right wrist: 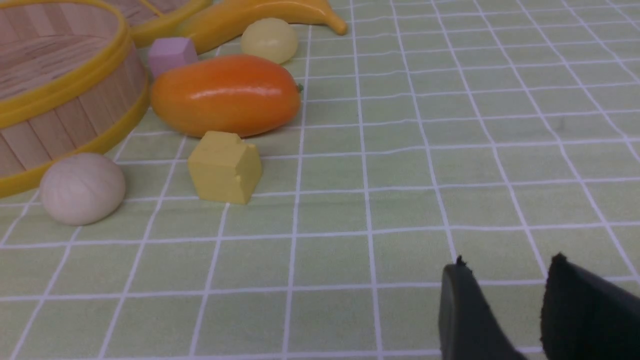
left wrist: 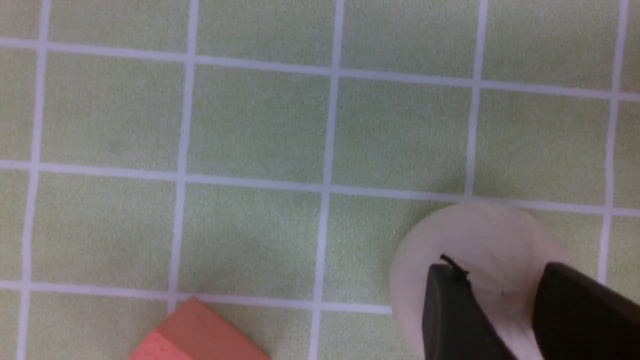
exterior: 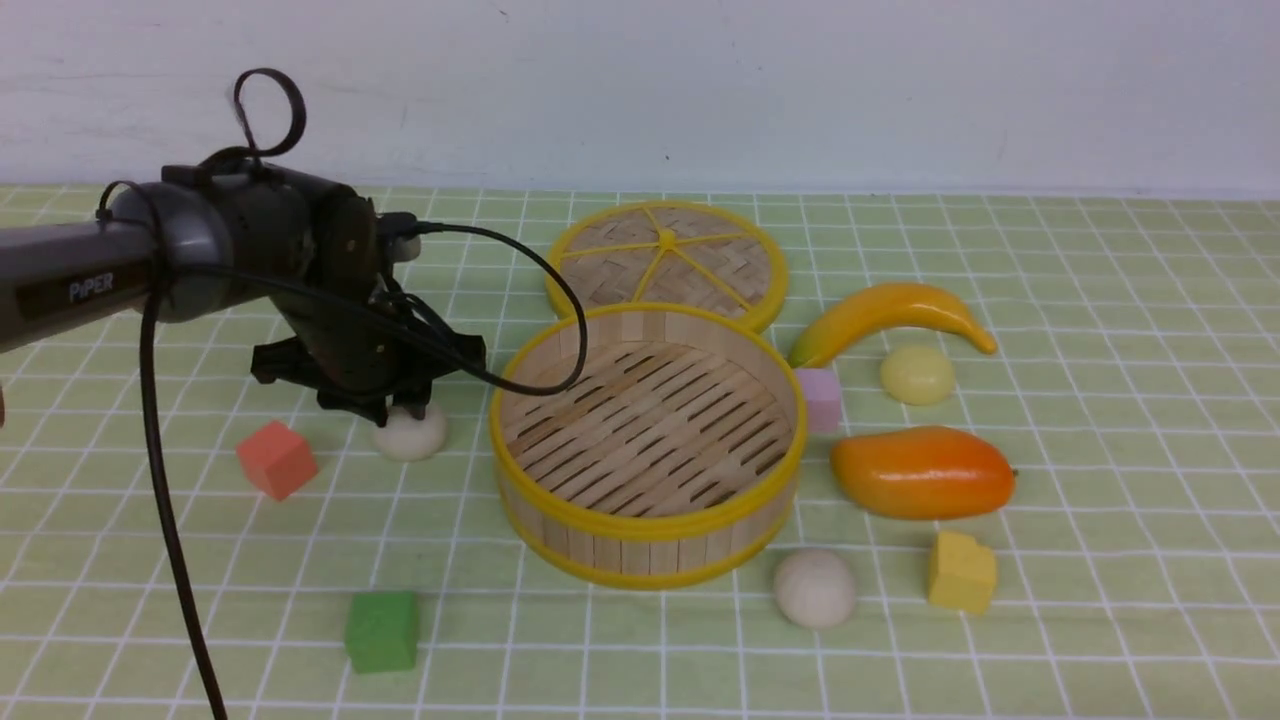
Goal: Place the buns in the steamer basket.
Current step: Use the left arm to grab a steamed stuffed bun
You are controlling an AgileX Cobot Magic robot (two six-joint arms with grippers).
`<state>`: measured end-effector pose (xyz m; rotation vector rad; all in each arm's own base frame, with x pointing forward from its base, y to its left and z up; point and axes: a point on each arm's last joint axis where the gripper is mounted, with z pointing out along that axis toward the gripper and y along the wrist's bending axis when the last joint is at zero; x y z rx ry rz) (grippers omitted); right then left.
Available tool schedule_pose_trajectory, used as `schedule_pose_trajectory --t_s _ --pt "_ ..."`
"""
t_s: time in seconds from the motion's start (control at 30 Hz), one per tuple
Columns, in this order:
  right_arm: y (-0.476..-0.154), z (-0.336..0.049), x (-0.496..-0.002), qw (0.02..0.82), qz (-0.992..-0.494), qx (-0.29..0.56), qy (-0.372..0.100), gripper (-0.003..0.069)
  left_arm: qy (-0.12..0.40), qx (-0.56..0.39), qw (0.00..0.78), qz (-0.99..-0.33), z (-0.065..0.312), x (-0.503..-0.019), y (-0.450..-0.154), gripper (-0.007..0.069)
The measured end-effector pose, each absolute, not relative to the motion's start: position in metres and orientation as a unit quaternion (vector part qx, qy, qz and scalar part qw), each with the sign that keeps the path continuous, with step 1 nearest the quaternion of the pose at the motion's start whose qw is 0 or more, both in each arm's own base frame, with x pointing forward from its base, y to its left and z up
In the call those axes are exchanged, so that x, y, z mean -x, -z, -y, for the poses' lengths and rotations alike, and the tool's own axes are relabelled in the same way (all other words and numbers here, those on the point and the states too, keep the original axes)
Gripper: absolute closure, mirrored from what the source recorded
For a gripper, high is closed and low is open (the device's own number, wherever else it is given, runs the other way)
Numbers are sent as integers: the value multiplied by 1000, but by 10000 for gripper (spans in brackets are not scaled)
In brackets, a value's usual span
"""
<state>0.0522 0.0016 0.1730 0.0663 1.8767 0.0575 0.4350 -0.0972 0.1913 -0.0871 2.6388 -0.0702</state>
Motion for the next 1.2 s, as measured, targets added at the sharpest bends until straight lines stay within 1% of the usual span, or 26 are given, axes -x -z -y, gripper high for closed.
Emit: schedule_pose_trajectory --t_s 0.03,0.1,0.17,0.23,0.3,0.43,0.53,0.6,0.7,0.77,0.8,0.87,0.93,1.03,1.1,1.17,1.2 --pt "-173 -2 -52 590 -806 -28 -25 419 26 32 248 -968 97 -435 -191 398" --pt "-173 -2 -52 590 -806 -28 -25 418 26 32 248 -968 97 -435 -192 439" --pt "-173 -2 -52 590 -806 -28 -25 418 24 26 248 -968 97 -435 -192 502" --pt "-173 -2 -52 590 -806 -28 -25 418 22 22 244 -969 97 -434 -191 594" --pt "-173 -2 -52 590 -806 -28 -25 418 20 21 239 -971 97 -434 -191 638" --pt "-173 -2 -52 590 -806 -28 -25 418 17 22 231 -972 96 -431 -193 638" --pt "-173 -2 -52 590 -806 -28 -25 418 20 23 241 -970 95 -428 -207 638" --pt "-173 -2 -52 590 -806 -28 -25 418 26 24 260 -965 94 -425 -225 638" --pt "-173 -2 -52 590 -806 -28 -25 418 37 23 302 -952 93 -417 -262 638" --pt "-173 -2 -52 590 -806 -28 -25 418 43 19 323 -945 92 -412 -281 638" --pt "-173 -2 -52 590 -806 -28 -25 418 44 18 325 -944 92 -411 -283 638" --pt "-173 -2 -52 590 -806 -28 -25 418 48 16 342 -938 91 -406 -299 638" --pt "-173 -2 -52 590 -806 -28 -25 418 47 14 342 -938 90 -405 -301 638" --pt "-173 -2 -52 590 -806 -28 -25 418 48 20 331 -942 91 -407 -294 638" --pt "-173 -2 -52 590 -806 -28 -25 418 49 35 318 -946 92 -411 -283 620" --pt "-173 -2 -52 590 -806 -28 -25 418 48 45 301 -951 93 -416 -268 575" --pt "-173 -2 -52 590 -806 -28 -25 418 48 46 299 -952 93 -417 -266 570"
